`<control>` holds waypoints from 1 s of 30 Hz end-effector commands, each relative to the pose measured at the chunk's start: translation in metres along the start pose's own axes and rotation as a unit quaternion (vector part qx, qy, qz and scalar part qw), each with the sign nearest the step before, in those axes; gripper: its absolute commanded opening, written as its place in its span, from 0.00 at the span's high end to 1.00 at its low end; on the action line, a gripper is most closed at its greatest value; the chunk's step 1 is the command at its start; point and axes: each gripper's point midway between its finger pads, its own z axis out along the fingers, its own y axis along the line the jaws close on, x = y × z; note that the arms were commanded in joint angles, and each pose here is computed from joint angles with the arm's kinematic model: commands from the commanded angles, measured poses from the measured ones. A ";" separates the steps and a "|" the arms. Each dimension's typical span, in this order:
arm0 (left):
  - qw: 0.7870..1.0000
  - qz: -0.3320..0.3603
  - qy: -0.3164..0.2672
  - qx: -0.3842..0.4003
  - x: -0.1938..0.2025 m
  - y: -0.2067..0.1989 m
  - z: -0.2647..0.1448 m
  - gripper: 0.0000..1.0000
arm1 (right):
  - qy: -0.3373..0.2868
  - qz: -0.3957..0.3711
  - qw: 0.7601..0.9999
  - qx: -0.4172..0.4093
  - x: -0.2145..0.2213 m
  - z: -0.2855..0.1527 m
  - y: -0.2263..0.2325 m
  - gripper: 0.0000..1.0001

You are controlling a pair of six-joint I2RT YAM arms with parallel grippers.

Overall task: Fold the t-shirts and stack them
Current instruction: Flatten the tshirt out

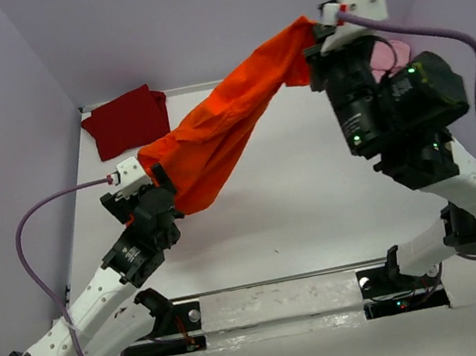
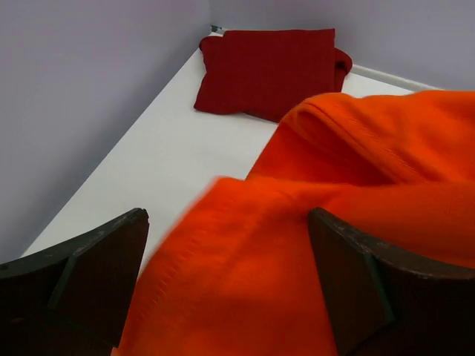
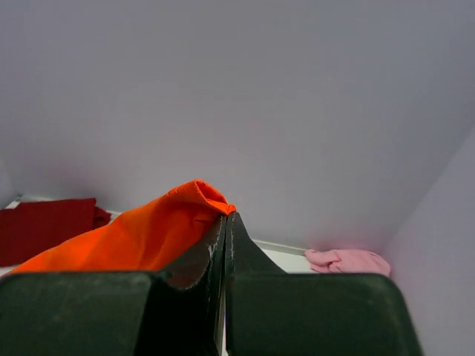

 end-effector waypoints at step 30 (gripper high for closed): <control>0.953 0.018 0.124 0.274 0.010 -0.180 -0.005 0.02 | 0.179 -0.200 0.954 0.136 0.268 -0.044 -0.001 1.00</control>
